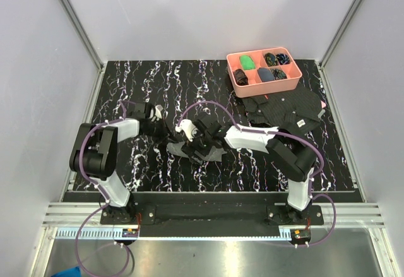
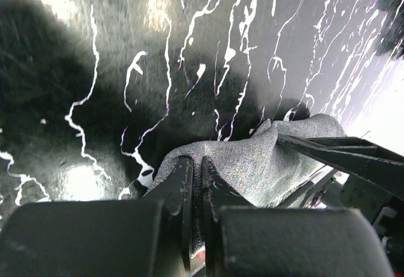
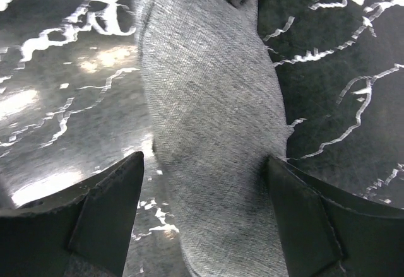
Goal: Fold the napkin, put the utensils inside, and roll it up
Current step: Roll the napkin with the utensil
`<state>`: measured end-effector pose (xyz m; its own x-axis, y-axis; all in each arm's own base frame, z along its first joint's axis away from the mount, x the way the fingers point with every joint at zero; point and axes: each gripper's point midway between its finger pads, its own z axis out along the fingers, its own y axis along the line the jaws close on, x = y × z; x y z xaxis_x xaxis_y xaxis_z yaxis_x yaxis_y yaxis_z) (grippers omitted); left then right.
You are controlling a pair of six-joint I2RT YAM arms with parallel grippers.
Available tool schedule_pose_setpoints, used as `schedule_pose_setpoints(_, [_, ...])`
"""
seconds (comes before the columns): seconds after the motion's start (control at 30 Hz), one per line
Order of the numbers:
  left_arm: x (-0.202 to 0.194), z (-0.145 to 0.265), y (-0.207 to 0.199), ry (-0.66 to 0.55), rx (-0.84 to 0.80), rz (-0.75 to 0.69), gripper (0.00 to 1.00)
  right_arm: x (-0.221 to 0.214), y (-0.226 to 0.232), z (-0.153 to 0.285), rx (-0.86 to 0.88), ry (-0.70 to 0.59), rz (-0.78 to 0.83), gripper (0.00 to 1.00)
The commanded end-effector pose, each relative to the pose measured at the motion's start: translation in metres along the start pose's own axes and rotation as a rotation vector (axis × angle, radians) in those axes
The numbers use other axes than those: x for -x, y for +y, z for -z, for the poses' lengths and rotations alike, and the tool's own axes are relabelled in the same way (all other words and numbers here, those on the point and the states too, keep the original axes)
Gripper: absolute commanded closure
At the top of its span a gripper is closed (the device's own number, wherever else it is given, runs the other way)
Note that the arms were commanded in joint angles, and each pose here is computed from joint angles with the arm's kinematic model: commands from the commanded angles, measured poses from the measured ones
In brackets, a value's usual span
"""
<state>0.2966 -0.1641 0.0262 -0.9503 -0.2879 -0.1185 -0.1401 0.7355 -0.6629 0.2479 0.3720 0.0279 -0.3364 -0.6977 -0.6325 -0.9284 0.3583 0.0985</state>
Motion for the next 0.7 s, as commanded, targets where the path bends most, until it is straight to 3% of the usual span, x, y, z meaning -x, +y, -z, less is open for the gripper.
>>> schedule_pose_setpoints(0.0, [0.020,0.001,-0.012,-0.032,-0.030,-0.041,1.00,-0.013,-0.013,-0.010,-0.109,0.071,-0.014,0.16])
schedule_pose_setpoints(0.23, [0.029,0.002,-0.020,-0.045,-0.047,-0.055,1.00,-0.025,-0.042,0.000,-0.318,0.081,-0.051,0.17])
schedule_pose_setpoints(0.47, [0.027,-0.001,-0.018,-0.022,-0.047,-0.062,1.00,0.007,-0.037,0.004,-0.266,-0.013,0.047,0.15])
schedule_pose_setpoints(0.67, [0.026,-0.002,-0.018,-0.012,-0.046,-0.064,1.00,0.016,-0.032,-0.011,-0.191,-0.005,0.115,0.13])
